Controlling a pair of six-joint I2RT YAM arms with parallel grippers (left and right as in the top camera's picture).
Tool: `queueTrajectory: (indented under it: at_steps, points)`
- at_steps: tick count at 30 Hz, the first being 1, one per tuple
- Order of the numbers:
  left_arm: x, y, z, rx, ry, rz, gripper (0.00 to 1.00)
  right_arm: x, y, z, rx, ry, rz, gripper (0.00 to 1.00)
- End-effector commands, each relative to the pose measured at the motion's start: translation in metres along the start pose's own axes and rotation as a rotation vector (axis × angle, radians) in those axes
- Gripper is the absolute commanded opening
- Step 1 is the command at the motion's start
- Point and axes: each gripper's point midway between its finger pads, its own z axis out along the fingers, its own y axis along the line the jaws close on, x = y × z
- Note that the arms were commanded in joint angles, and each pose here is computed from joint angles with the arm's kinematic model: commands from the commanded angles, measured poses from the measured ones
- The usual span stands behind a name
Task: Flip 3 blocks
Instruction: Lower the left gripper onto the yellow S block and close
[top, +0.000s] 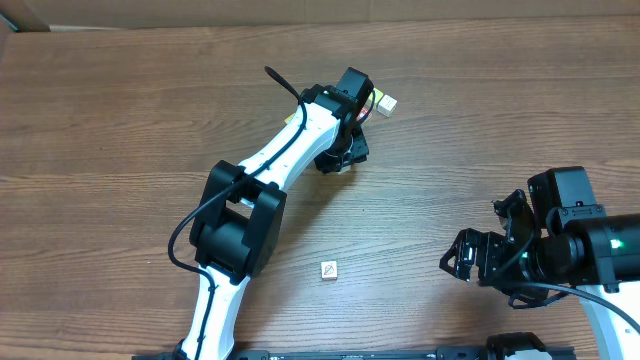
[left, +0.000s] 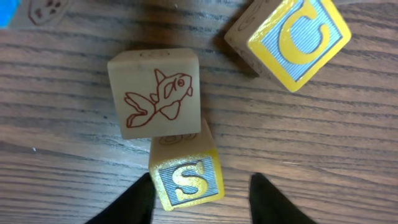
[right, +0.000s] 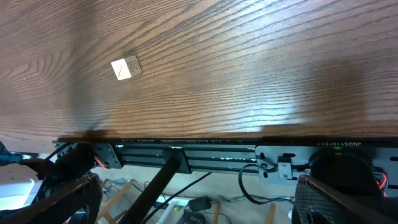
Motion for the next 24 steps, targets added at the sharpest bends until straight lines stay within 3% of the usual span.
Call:
queueTrajectory:
  at_steps: [1, 9, 24]
  points:
    - [-0.007, 0.005, 0.004, -0.026, -0.018, -0.019, 0.37, -0.001, 0.004, -0.005, -0.013, -0.022, -0.024, 1.0]
    - [-0.008, 0.013, 0.003, -0.043, -0.006, -0.033, 0.3, -0.001, 0.004, -0.005, -0.013, -0.022, -0.023, 1.0]
    - [-0.007, 0.024, 0.002, -0.083, -0.002, -0.009, 0.35, -0.001, 0.004, -0.005, -0.014, -0.022, -0.023, 1.0]
